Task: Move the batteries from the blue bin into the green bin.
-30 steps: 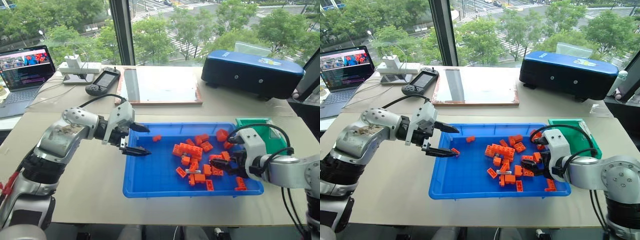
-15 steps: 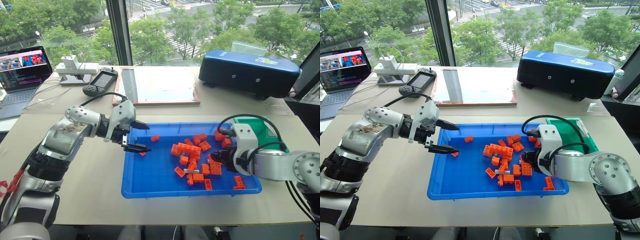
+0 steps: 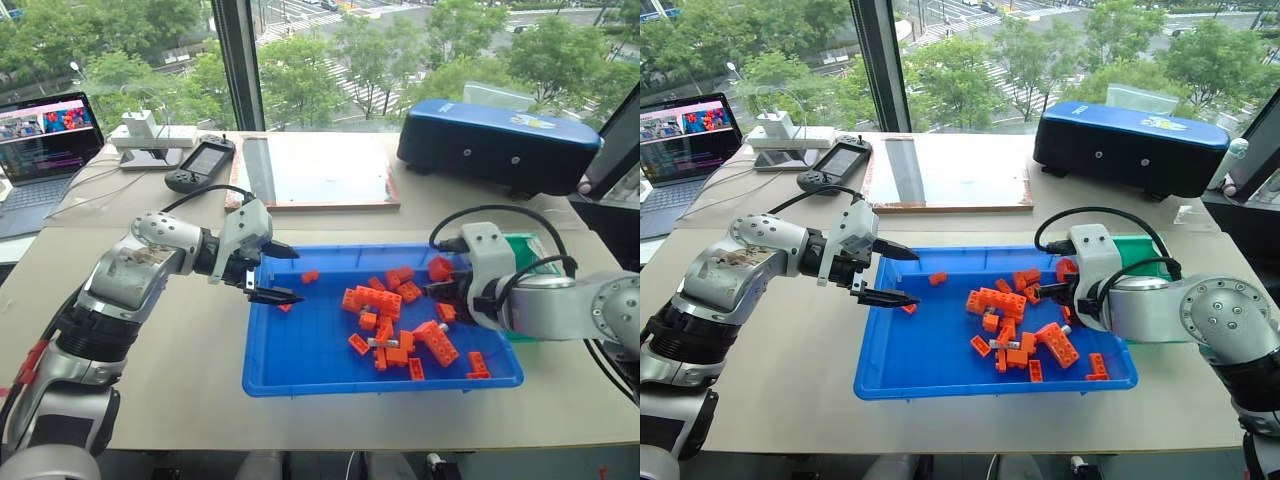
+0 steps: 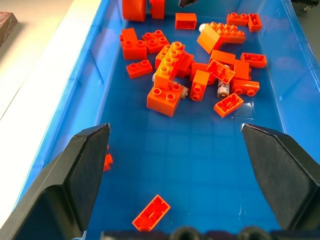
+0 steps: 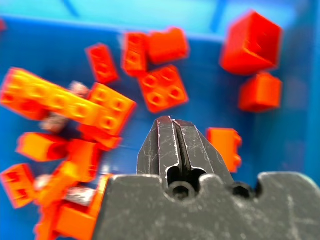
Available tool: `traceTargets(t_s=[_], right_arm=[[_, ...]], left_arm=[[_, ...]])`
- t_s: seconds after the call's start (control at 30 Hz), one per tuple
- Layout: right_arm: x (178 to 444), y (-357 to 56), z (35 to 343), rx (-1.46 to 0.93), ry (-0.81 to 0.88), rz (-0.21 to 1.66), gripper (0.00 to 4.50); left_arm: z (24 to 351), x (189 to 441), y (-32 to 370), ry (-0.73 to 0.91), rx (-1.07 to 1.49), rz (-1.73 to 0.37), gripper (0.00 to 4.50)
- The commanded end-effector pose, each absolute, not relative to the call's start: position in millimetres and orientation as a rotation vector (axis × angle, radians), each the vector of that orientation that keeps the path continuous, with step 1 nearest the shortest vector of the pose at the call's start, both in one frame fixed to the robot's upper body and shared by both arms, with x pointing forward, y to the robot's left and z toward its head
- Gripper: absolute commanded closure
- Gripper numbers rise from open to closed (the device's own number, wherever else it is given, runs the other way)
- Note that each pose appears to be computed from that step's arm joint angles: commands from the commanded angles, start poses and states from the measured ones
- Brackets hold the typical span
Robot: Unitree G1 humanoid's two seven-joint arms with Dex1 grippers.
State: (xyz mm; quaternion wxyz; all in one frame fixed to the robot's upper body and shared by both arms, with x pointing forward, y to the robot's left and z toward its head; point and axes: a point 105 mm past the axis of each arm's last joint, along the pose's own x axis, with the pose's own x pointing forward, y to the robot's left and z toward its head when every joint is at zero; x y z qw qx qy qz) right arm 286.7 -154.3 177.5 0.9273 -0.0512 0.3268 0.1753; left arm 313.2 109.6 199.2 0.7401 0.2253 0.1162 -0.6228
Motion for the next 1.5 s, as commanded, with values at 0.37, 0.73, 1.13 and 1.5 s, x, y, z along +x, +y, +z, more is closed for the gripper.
traceTargets(t_s=[0.37,0.73,1.13,1.5], right_arm=[[236,-155,153,-0.370,0.742,0.678,1.34],[261,-165,157,-0.344,0.650,0.608,1.34],[262,-169,140,-0.357,0.683,0.607,1.34],[266,-177,125,-0.366,0.696,0.567,2.43]], left_arm=[[207,312,102,0.201,0.524,-1.384,0.00],[208,313,104,0.203,0.538,-1.375,0.00],[205,314,106,0.214,0.570,-1.365,0.00],[204,314,107,0.217,0.568,-1.357,0.00]])
